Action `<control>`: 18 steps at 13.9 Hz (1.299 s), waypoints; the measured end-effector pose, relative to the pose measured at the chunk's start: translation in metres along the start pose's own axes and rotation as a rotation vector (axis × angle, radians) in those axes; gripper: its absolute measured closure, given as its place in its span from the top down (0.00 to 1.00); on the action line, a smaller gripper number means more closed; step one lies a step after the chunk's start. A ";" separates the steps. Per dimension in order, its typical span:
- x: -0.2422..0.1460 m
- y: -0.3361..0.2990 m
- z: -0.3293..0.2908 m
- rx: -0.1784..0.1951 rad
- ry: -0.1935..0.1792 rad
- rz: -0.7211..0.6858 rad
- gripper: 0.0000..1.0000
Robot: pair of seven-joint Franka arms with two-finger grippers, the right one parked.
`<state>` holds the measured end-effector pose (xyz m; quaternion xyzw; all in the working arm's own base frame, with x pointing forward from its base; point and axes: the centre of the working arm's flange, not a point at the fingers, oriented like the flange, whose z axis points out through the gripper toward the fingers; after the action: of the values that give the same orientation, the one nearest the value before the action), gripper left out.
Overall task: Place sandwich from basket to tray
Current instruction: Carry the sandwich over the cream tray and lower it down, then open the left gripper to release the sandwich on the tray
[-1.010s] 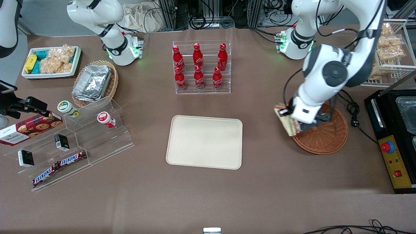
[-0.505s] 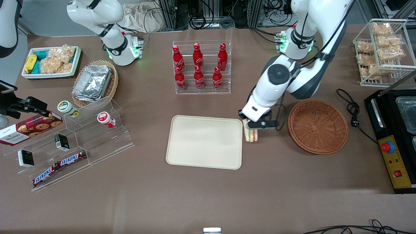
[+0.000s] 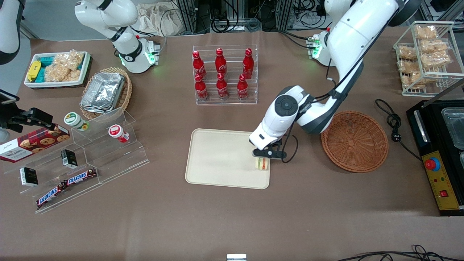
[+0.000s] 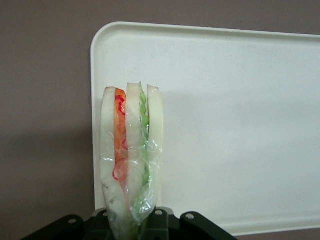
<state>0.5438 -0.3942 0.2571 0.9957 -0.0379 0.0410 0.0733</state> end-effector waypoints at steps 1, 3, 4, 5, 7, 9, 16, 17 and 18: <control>0.002 0.001 0.007 0.007 0.003 0.004 0.16; 0.004 0.000 0.020 0.010 0.008 0.012 0.16; 0.004 0.000 0.024 0.008 0.008 0.013 0.22; 0.004 -0.001 0.026 0.006 0.007 0.012 0.33; 0.005 0.000 0.026 0.003 0.009 0.009 0.52; 0.008 0.000 0.023 -0.001 0.017 -0.033 0.72; 0.052 -0.031 -0.118 0.092 0.154 -0.211 1.00; 0.055 -0.042 -0.147 0.116 0.168 -0.239 1.00; 0.056 -0.052 -0.175 0.124 0.182 -0.269 1.00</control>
<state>0.5904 -0.3209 0.4273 0.9866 0.1051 0.1231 0.0197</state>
